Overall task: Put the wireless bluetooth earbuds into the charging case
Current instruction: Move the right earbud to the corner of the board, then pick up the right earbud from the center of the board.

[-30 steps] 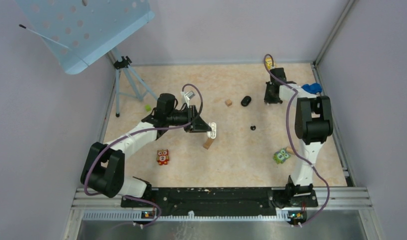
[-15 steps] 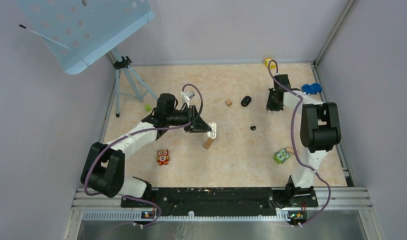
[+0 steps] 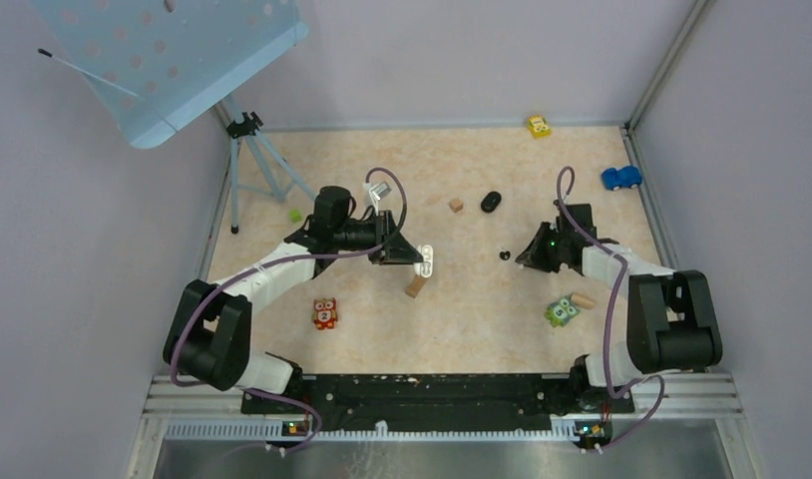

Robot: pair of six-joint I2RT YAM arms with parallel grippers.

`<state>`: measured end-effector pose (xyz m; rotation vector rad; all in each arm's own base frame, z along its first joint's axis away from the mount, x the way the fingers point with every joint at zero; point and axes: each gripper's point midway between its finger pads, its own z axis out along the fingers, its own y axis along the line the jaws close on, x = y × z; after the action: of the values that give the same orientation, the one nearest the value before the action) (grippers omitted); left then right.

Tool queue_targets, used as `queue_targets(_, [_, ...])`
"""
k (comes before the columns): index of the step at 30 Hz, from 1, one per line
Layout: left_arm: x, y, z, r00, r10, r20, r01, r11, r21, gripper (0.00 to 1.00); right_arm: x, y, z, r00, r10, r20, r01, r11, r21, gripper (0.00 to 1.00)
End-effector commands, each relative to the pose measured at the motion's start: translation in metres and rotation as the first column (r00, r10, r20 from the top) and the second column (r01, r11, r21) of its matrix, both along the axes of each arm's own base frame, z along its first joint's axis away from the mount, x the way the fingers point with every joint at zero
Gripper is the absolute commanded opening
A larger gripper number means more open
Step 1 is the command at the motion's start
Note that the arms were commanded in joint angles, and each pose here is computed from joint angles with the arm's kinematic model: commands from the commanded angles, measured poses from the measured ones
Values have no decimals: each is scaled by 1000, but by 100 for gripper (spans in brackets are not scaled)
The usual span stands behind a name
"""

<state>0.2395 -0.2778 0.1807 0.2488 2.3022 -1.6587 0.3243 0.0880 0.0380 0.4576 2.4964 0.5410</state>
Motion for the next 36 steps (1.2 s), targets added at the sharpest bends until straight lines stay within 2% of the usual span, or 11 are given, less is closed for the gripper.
queue_targets(1, [2,-4,4,999,-32,44,33,999,-30,3,-3,12,15,997,-31,71,23,994,111,0])
queue_targets(8, [3,-5,5,998,-33,46,34,999,-30,3,-20,3,-6,999,-40,0,40,998,57,1])
queue_targets(16, [4,-5,6,998,-30,47,32,999,-30,3,-26,-11,-6,998,-57,-8,57,998,-23,25])
queue_targets(20, [5,-6,6,999,-30,45,31,999,-30,3,-29,-16,-2,998,-55,-2,55,997,-58,31])
queue_targets(24, [5,-6,6,999,-31,45,32,999,-30,3,-32,-19,-3,999,-45,-9,45,996,-77,31])
queue_targets(36, [5,-6,8,998,-34,49,36,999,-33,3,-30,-15,2,999,-29,20,30,998,-59,15])
